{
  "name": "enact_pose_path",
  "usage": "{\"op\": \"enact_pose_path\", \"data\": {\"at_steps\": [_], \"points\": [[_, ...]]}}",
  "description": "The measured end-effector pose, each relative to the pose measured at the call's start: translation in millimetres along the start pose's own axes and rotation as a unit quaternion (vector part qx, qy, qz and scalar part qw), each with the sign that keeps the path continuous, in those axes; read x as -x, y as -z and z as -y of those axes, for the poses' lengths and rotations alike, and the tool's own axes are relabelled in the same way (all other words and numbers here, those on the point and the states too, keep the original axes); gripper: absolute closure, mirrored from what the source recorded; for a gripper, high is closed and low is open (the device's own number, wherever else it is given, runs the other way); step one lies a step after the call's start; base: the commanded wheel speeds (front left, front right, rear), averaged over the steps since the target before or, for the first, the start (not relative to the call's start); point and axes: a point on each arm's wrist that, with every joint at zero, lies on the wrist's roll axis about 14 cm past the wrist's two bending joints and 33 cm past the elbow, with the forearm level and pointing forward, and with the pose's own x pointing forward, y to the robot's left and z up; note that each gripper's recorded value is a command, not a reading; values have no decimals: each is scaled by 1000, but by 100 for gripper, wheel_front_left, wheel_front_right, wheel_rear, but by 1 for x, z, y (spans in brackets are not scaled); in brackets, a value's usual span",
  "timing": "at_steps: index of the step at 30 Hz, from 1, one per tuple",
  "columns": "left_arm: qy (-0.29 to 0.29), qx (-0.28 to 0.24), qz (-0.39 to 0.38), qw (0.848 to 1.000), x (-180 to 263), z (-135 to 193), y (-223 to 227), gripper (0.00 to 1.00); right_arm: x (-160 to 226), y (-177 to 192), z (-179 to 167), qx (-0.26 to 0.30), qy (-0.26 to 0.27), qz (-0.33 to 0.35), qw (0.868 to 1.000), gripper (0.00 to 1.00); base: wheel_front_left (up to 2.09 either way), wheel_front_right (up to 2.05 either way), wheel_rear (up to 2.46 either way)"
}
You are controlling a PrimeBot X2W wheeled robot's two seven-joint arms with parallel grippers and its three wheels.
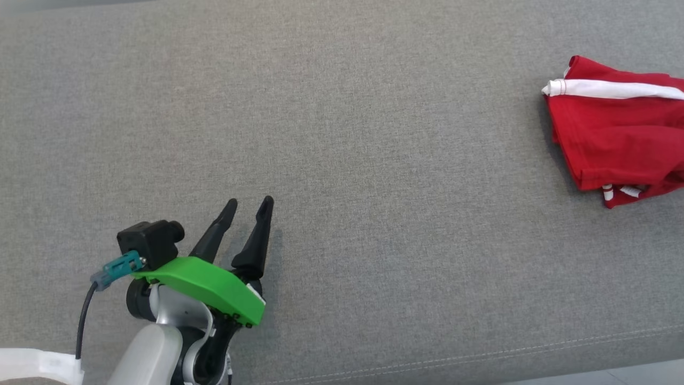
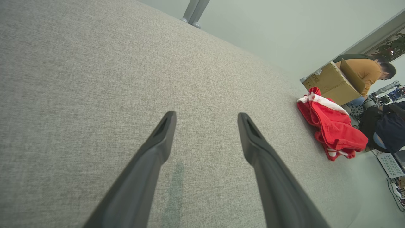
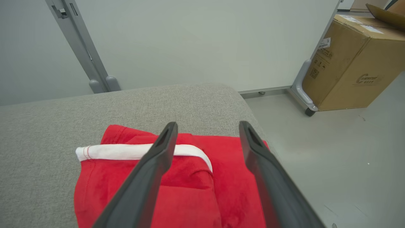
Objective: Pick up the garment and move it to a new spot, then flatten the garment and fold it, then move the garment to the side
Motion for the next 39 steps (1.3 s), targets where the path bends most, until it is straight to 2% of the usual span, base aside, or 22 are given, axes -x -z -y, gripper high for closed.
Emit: {"op": "enact_pose_path", "data": {"at_steps": [4, 7, 10, 14, 21, 25, 39], "points": [[-20, -46, 27, 998, 8, -13, -13, 0, 11, -33, -9, 27, -9, 81, 996, 0, 0, 0, 0], [-53, -87, 52, 993, 25, -37, -22, 0, 26, -56, -27, 5, -25, 149, 989, 0, 0, 0, 0], [-69, -126, 62, 988, 40, -48, -24, 0, 39, -40, -39, -9, -35, 137, 990, 0, 0, 0, 0], [-77, -142, 88, 983, 54, -50, -30, 0, 59, -13, -51, -8, -46, 112, 993, 0, 0, 0, 0], [-85, -216, 112, 966, 77, -58, -39, 0, 83, 8, -90, -18, -86, 107, 990, 0, 0, 0, 0], [-92, -226, 115, 963, 87, -61, -35, 0, 94, 20, -107, -20, -101, 103, 989, 0, 0, 0, 0], [-138, -218, 126, 958, 115, -84, -35, 0, 104, 15, -117, -19, -91, 132, 987, 0, 0, 0, 0]]}}
